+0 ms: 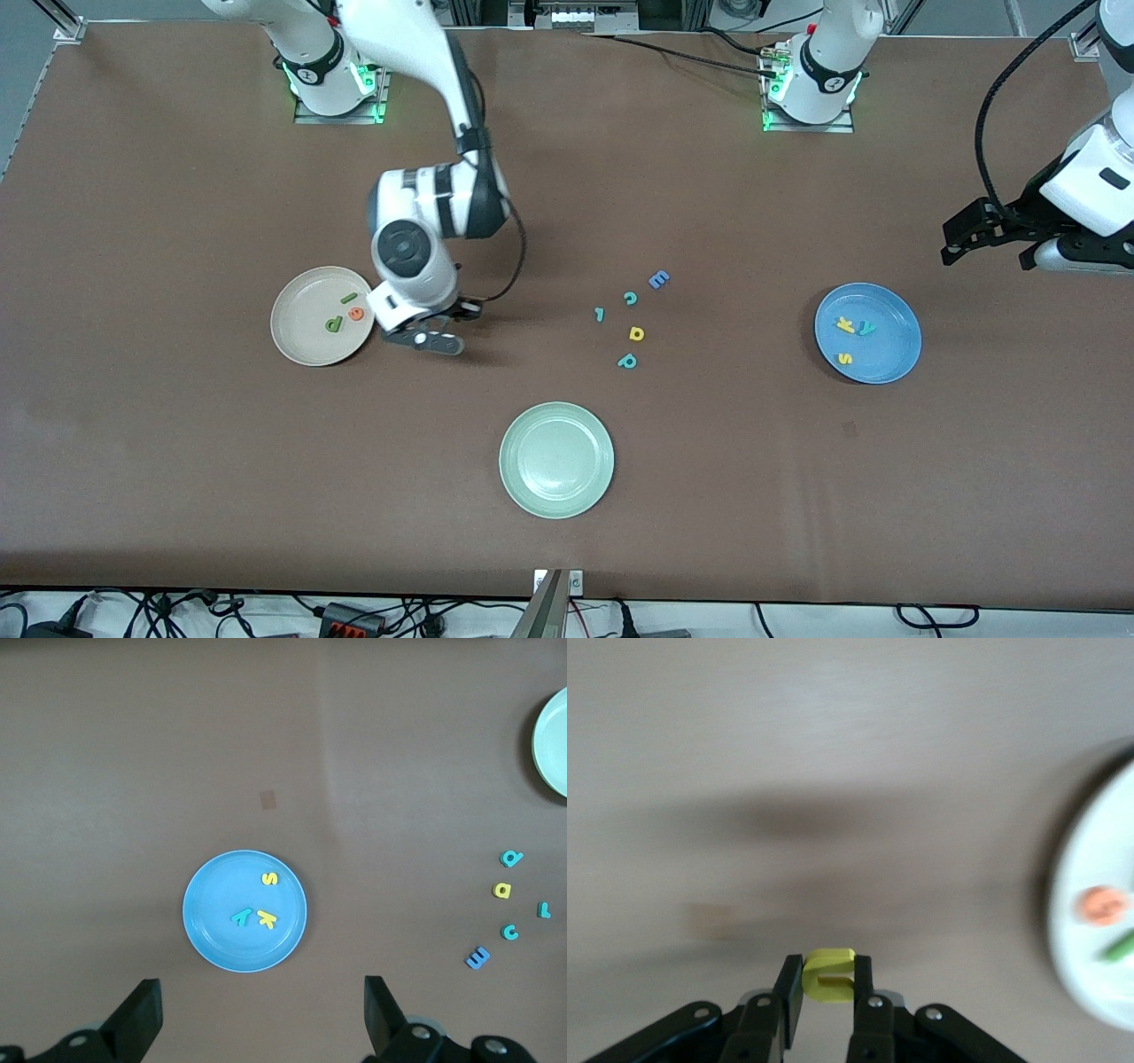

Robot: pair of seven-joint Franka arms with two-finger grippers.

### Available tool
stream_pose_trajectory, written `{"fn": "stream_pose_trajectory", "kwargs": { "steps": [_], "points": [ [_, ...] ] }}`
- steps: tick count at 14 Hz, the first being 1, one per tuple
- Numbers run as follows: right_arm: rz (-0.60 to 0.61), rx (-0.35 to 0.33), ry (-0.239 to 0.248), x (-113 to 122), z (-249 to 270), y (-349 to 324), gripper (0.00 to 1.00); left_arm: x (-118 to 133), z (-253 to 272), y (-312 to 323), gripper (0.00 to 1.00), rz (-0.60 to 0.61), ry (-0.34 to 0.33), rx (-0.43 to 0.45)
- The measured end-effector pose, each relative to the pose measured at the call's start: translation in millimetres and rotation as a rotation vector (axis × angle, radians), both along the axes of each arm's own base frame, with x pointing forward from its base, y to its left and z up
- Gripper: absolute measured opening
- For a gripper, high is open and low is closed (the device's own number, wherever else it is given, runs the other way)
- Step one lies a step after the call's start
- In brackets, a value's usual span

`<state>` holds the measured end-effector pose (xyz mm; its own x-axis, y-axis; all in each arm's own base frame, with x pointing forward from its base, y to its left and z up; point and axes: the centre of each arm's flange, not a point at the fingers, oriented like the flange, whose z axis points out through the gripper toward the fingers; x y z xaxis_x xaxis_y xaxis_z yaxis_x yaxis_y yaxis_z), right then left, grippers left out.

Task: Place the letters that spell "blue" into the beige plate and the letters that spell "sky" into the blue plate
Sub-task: 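Carry the yellow u to the beige plate and open the right gripper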

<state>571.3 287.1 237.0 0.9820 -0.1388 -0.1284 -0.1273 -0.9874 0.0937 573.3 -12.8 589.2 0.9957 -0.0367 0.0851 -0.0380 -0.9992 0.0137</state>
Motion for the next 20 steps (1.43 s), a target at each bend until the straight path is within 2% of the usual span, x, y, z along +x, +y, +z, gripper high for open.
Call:
{"fn": "stream_pose_trajectory", "kwargs": {
  "steps": [3,6,10,14,15,20],
  "points": [
    [0.044,0.013,0.097,15.9,5.4,-75.8,0.27,8.8,2.2,4.8,1.0,0.009,-0.013,-0.001],
    [0.101,0.046,0.161,18.4,-7.4,-147.1,0.27,17.2,-1.0,5.1,1.0,0.011,-0.012,-0.002],
    [0.159,0.094,0.201,17.1,-20.5,-217.8,0.27,19.1,-1.8,7.9,1.0,0.019,-0.011,-0.003],
    [0.187,0.115,0.217,13.3,-26.4,-240.0,0.27,19.9,-3.3,14.4,1.0,0.032,-0.009,-0.003],
    [0.188,0.116,0.217,13.4,-26.5,-241.5,0.31,20.4,-4.5,17.3,1.0,0.037,-0.007,-0.003],
    [0.163,0.139,0.203,14.7,-26.7,-246.4,0.8,24.1,-7.7,26.5,1.0,0.052,-0.005,-0.003]
  ]
}}
